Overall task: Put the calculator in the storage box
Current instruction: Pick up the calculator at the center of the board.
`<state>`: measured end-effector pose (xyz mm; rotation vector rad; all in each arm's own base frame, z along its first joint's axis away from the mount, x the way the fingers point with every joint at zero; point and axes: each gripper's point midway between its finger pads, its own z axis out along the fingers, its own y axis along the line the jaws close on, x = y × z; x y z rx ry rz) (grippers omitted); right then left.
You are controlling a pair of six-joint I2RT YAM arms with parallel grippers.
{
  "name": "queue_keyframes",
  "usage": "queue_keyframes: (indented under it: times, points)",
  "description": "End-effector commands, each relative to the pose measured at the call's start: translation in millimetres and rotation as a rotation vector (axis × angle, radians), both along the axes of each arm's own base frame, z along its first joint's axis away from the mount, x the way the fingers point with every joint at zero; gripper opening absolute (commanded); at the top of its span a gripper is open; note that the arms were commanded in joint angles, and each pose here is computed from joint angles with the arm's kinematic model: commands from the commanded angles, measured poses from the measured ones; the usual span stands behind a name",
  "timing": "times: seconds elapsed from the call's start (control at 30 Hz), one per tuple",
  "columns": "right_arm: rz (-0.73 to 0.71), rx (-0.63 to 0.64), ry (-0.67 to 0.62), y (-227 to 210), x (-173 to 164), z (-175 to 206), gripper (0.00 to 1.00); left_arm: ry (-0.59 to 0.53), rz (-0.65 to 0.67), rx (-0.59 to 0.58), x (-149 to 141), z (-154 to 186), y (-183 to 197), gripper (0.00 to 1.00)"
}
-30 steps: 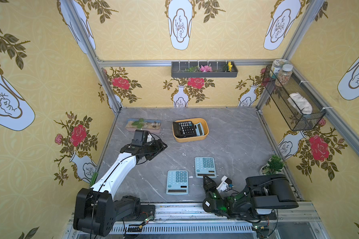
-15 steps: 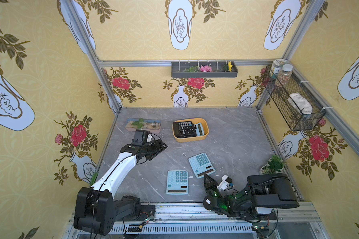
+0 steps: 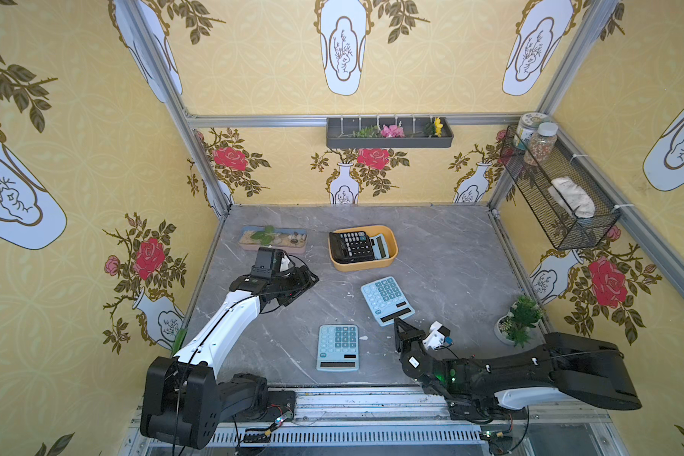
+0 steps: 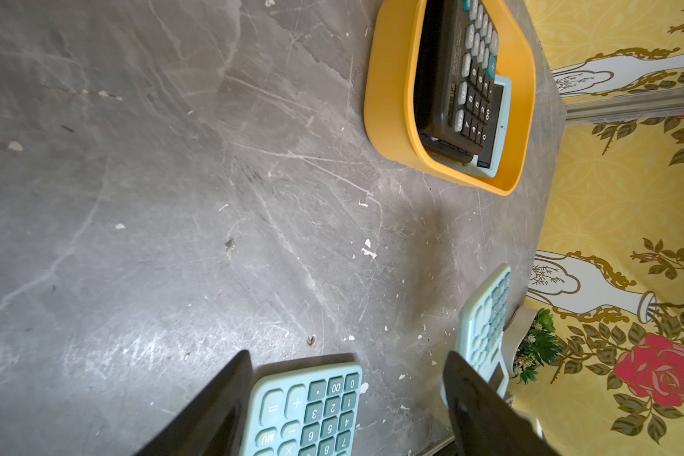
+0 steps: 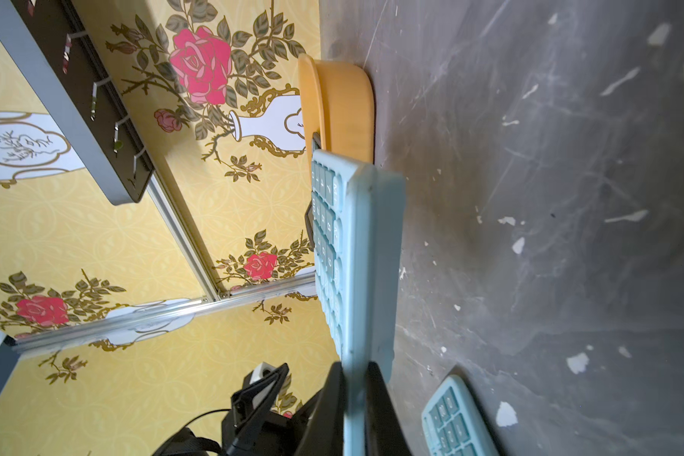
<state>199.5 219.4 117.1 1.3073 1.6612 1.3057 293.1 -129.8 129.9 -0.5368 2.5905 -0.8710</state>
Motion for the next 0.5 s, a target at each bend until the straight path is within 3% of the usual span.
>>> queue_keyframes:
  times: [0.0,0.27,0.47]
  points:
    - [0.051,-0.083,0.13,-11.7,-3.8,-2.7,0.08,-0.016,-0.018,-0.008,1.7,3.2,-2.4,0.78]
    - [0.272,-0.465,0.147,-46.4,13.8,55.3,0.02,-0.022,-0.024,-0.006,3.5,8.1,-2.8,0.78]
    - [0.584,-0.648,0.117,-53.0,59.5,102.4,0.0,-0.029,-0.041,-0.004,3.1,13.3,-3.8,0.78]
